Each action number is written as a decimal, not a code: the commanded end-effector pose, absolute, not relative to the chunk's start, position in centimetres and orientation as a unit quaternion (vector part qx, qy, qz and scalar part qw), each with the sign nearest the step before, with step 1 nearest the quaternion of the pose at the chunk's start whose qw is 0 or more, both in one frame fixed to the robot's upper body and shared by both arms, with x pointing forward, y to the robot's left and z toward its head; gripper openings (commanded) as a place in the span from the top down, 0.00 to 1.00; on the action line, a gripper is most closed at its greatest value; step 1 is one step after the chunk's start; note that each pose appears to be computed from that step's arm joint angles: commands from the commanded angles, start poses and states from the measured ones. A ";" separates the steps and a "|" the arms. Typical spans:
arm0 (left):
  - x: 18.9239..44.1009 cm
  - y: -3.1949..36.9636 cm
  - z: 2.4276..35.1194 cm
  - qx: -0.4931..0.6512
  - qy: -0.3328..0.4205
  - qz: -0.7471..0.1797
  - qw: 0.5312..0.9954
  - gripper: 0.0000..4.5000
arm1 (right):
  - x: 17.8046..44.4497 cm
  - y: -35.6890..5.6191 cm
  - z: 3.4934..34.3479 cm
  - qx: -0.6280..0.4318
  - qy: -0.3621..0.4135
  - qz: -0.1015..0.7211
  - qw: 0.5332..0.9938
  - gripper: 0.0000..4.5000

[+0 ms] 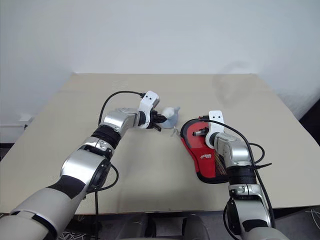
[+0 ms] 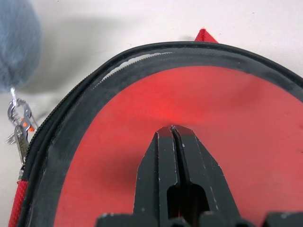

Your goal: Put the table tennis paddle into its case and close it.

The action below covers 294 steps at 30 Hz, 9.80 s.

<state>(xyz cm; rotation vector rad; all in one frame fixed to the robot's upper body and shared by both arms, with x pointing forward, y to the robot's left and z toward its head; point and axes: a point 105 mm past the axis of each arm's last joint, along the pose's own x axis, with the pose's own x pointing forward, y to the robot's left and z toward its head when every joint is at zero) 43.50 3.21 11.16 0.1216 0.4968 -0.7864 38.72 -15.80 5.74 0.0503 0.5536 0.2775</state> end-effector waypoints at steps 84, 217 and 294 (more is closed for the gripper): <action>44.6 -5.0 15.6 0.092 0.067 -0.252 0.961 1.00 | 32.8 -12.3 1.2 0.049 0.335 0.159 0.927 1.00; 35.7 -7.7 8.7 -0.311 0.508 -0.328 0.734 0.60 | 38.2 -22.0 11.2 0.028 0.174 0.052 0.983 0.64; 36.9 -4.8 9.5 -0.272 0.490 -0.336 0.757 0.48 | 39.3 -21.5 10.6 0.048 0.159 0.019 0.986 0.64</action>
